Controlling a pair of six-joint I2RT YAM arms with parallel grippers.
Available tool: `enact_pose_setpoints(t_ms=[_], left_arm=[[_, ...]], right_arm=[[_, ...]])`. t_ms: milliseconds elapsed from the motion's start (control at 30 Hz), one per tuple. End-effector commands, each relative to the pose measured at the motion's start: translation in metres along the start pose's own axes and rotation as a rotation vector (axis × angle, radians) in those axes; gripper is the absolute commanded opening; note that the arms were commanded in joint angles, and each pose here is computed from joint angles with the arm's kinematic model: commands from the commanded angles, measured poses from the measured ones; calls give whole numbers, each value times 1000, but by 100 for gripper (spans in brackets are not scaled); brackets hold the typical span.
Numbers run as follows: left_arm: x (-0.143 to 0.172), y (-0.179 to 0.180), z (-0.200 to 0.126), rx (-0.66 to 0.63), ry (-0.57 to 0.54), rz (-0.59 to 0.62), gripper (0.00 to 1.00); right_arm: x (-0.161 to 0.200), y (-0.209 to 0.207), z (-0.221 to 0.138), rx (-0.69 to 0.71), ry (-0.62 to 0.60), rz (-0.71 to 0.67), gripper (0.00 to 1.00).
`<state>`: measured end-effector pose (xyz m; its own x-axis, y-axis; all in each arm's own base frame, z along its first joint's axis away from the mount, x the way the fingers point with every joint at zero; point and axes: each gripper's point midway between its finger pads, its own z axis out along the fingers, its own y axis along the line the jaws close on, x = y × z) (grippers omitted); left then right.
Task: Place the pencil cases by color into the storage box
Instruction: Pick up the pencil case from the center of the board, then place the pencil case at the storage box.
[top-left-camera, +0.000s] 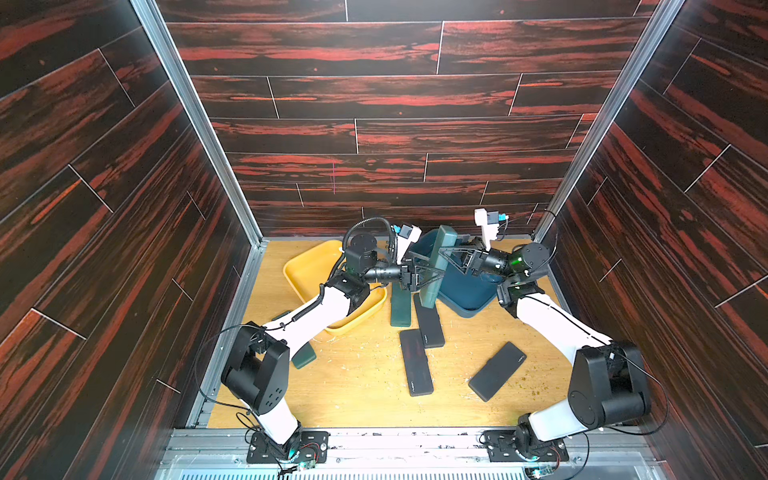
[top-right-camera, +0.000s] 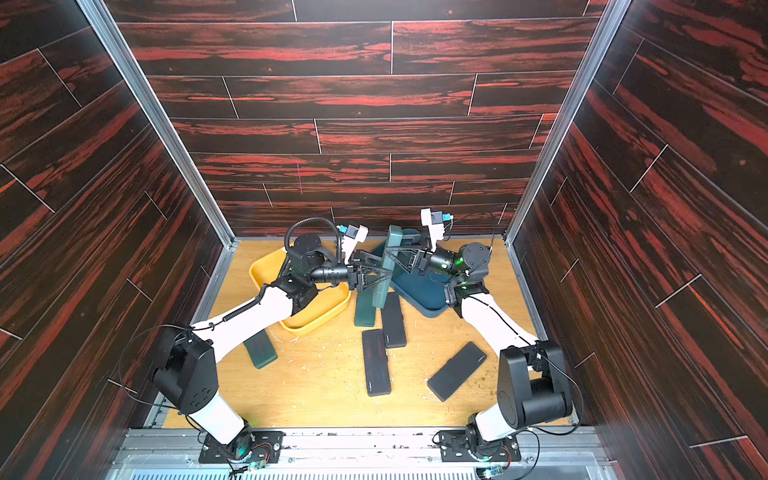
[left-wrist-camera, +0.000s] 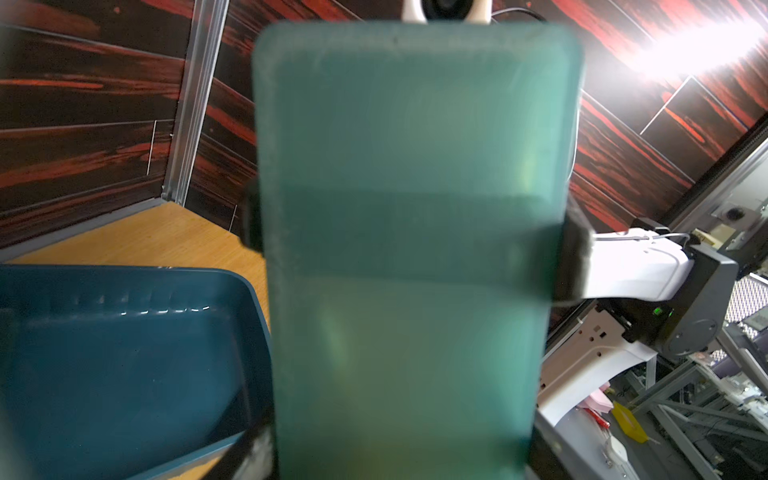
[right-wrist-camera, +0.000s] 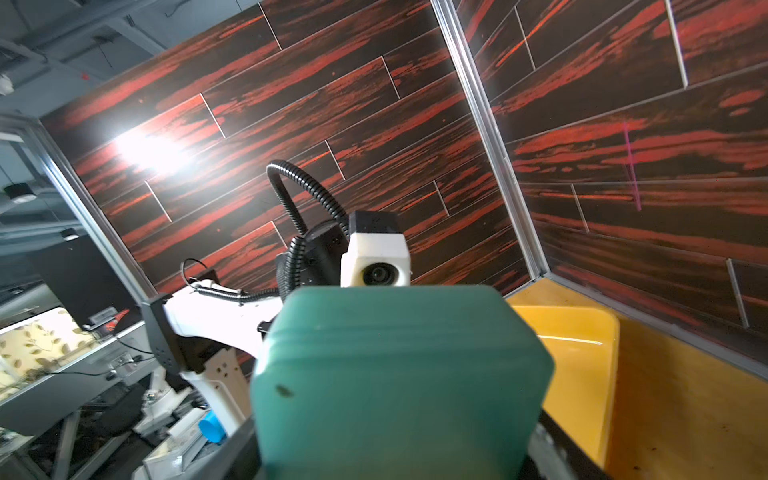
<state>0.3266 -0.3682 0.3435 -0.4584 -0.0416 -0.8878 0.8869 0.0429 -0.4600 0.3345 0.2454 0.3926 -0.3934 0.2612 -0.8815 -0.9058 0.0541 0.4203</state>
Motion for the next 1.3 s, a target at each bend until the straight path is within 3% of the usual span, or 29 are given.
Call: enact_pose_setpoints(t_ms=[0, 333, 633, 833, 1133, 1267], left_arm=[[-21, -15, -1, 29, -39, 61, 68], [-14, -18, -9, -25, -10, 84, 83], [3, -18, -41, -232, 20, 127, 90], [12, 10, -74, -519, 4, 99, 90], [42, 35, -122, -792, -63, -55, 89], [68, 45, -130, -868, -31, -118, 88]], right_arm=[[-2, -1, 4, -23, 9, -20, 67], [-2, -4, 4, 1, 16, -14, 64], [19, -33, -3, 159, 57, 24, 63], [25, -91, -22, 502, 80, 50, 63], [18, -195, -90, 1123, -10, 142, 63], [23, -229, -117, 1307, -47, 190, 63]])
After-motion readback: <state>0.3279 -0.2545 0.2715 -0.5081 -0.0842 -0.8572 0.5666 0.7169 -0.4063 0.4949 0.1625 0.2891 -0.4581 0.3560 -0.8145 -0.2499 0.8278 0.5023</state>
